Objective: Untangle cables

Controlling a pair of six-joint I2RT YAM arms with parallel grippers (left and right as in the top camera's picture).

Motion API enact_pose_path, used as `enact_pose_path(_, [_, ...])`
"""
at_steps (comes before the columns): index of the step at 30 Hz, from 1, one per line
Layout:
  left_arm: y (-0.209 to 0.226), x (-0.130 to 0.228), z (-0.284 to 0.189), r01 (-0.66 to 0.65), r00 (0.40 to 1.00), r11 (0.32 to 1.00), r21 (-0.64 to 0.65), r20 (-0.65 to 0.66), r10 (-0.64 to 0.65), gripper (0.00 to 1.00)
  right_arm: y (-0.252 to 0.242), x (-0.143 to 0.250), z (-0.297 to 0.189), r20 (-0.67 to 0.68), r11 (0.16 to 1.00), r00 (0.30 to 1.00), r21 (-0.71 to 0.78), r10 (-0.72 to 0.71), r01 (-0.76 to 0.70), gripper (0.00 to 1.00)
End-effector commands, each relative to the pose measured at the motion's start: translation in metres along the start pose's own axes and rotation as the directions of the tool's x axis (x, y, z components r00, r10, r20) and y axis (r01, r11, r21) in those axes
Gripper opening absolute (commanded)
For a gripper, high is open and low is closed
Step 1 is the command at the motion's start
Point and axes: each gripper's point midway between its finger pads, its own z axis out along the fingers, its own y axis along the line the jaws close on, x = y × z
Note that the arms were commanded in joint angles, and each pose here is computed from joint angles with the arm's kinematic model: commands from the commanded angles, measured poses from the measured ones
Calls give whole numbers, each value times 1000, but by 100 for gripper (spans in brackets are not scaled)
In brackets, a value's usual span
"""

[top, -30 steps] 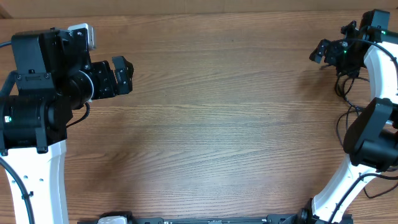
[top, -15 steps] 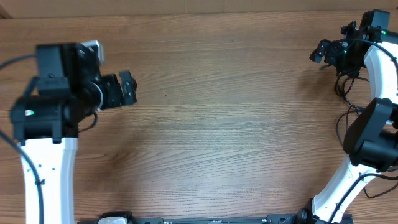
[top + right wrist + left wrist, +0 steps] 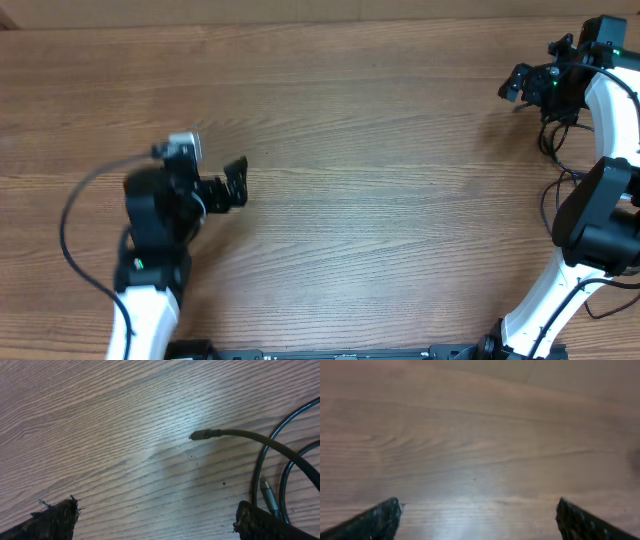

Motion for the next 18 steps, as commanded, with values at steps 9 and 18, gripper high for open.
enact_pose_path(9, [-1, 72, -23, -74, 971, 994, 75, 234, 55, 100, -3, -1, 0, 3, 1000, 1000, 3, -4, 4, 100])
enact_pose_path(18, [31, 79, -34, 6, 975, 994, -113, 222, 19, 99, -3, -1, 0, 3, 1000, 1000, 3, -4, 4, 100])
